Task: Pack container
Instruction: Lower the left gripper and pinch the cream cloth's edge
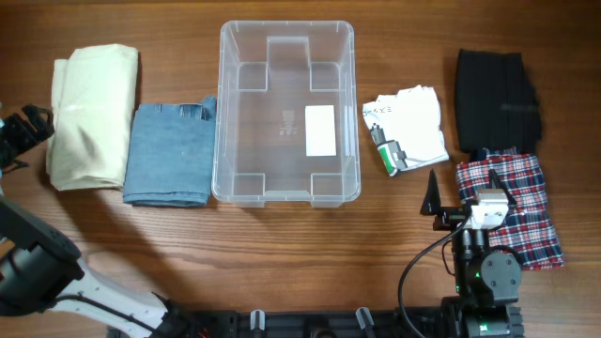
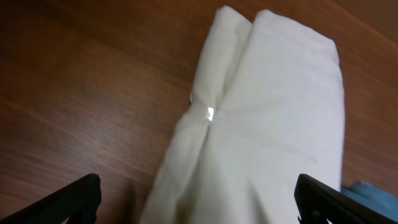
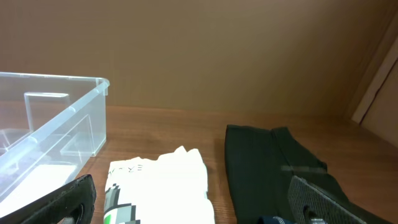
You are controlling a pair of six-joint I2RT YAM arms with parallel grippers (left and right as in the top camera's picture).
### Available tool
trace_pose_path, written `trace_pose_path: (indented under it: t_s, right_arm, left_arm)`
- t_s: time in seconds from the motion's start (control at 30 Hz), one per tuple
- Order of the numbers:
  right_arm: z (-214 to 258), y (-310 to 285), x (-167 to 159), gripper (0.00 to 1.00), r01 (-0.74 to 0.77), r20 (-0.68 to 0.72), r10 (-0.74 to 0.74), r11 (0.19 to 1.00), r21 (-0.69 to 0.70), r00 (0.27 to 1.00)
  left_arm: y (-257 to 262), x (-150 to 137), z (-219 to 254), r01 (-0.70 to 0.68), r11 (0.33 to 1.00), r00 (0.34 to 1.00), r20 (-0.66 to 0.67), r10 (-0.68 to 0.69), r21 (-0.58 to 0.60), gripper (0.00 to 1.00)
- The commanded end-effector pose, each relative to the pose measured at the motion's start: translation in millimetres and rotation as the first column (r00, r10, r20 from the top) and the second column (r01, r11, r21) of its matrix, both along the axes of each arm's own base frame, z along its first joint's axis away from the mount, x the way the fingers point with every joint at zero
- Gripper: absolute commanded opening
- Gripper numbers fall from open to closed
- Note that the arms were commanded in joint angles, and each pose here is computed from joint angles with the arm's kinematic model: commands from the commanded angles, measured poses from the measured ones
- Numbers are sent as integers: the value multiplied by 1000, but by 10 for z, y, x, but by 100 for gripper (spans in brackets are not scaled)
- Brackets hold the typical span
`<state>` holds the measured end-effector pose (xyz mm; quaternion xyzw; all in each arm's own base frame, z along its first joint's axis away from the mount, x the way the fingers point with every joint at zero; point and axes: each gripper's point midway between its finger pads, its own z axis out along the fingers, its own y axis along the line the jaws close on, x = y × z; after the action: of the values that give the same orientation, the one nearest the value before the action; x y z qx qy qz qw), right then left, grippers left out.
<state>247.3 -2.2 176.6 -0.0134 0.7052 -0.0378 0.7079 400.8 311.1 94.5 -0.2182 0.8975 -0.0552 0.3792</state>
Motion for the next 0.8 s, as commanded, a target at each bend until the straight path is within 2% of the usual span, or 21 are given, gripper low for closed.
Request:
trace_pose_path:
  t_s: [0.0,0.33,0.57,0.63,0.73,0.77]
  right_arm:
    - [10,-17,-2,100,8,6,-8,1000,9,1000]
    - [10,-17,-2,100,8,6,-8,1000,9,1000]
    - [10,-17,-2,100,8,6,-8,1000,9,1000]
    - [10,-17,-2,100,8,6,-8,1000,9,1000]
    - [10,-17,-2,100,8,6,-8,1000,9,1000]
    - [10,-17,-2,100,8,6,-8,1000,9,1000]
  left_arm:
    - [38,49,-294,26,999,999,-29,-26,18,100]
    - [-281,229,-866,188,982,978,-95,-186,19,100]
    - [-539,279,-950,236,972,963,-133,-236,-14,98]
    - [-565,246,-973,236,971,960,-146,-237,-29,89]
    - [-552,198,-991,226,973,960,-160,-230,-41,69]
    - [-541,174,-998,220,974,960,-165,-225,-45,52]
